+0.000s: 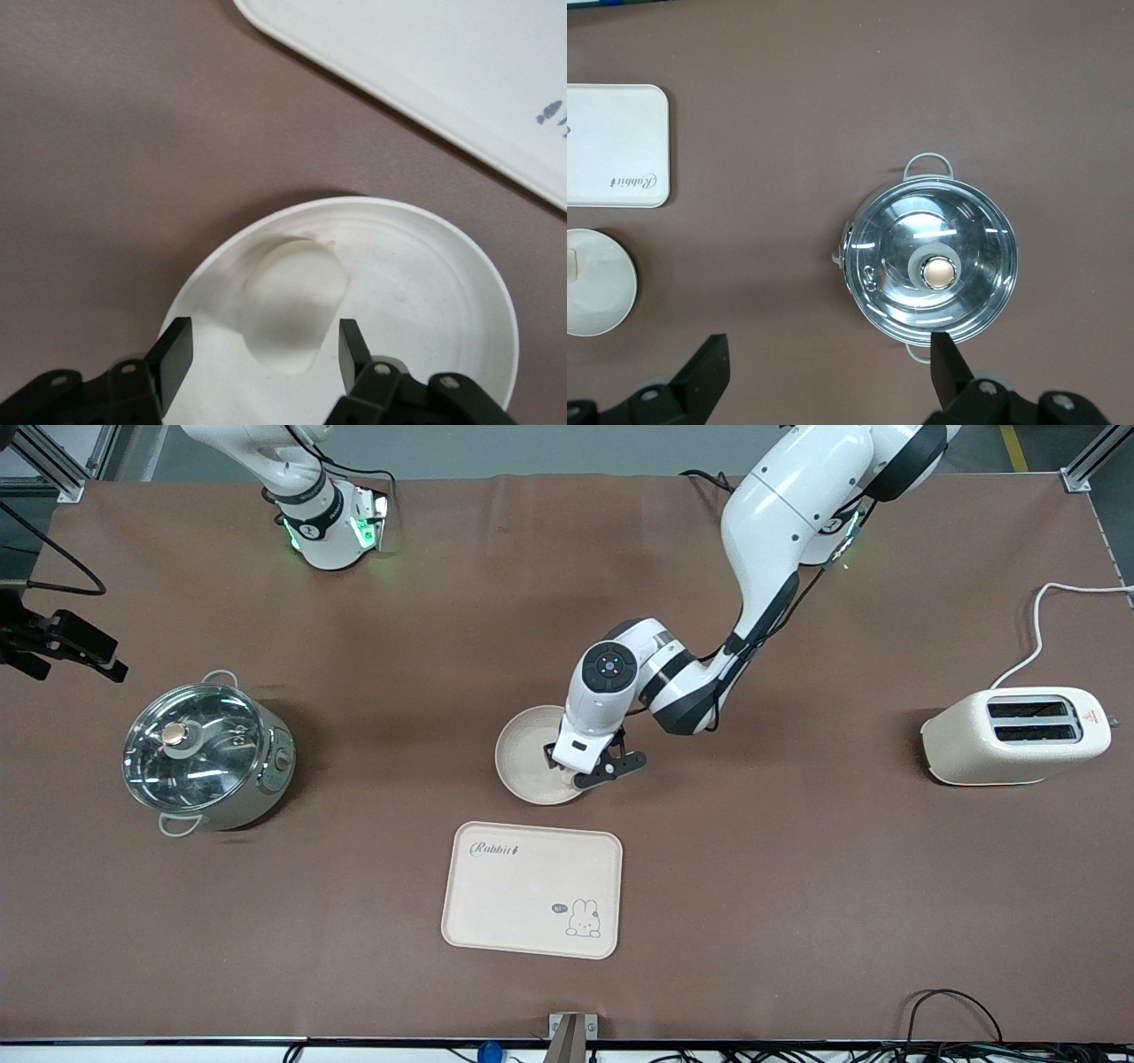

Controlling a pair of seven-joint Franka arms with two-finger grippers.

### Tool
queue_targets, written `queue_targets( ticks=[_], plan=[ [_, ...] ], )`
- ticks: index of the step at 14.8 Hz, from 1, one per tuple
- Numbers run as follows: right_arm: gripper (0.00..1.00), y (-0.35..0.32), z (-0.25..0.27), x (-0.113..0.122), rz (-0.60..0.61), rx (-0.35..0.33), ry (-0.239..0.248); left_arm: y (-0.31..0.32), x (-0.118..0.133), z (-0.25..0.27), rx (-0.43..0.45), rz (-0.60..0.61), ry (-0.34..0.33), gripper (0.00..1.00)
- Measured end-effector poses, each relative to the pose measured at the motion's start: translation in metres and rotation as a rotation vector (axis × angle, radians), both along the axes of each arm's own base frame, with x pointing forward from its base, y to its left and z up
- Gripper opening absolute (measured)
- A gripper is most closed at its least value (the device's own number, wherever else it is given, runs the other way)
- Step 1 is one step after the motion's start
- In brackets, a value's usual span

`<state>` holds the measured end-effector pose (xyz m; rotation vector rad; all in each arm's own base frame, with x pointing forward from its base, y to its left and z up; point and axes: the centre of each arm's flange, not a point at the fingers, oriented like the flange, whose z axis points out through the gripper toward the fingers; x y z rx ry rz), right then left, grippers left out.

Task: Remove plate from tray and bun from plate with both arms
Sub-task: 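Grasp the white bun on the plate with the left gripper while the right gripper withdraws, then carry the bun with the left gripper toward the toaster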

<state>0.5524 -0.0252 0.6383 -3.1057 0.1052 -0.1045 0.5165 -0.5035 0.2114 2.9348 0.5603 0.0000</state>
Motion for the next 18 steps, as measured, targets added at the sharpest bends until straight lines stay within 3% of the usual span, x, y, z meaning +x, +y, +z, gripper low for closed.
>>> queue_targets(
  ticks=[6,8,9,12,18],
  plan=[
    [1.00,-0.008,-0.003,0.000,-0.009,-0.023,0.016,-0.001,0.001,-0.017,-0.014,-0.010,-0.022,0.67],
    [1.00,-0.014,-0.005,0.000,-0.006,-0.041,0.023,-0.001,0.002,-0.017,-0.015,-0.010,-0.023,0.52],
    [1.00,-0.015,-0.006,-0.001,0.000,-0.043,0.031,-0.001,0.002,-0.017,-0.015,-0.010,-0.023,0.52],
    [1.00,-0.019,-0.008,-0.004,0.001,-0.047,0.056,-0.002,0.003,-0.016,-0.018,-0.003,-0.025,0.32],
    [1.00,-0.024,-0.010,-0.004,-0.007,-0.046,0.065,0.001,0.017,0.022,-0.020,0.042,-0.046,0.32]
  ],
)
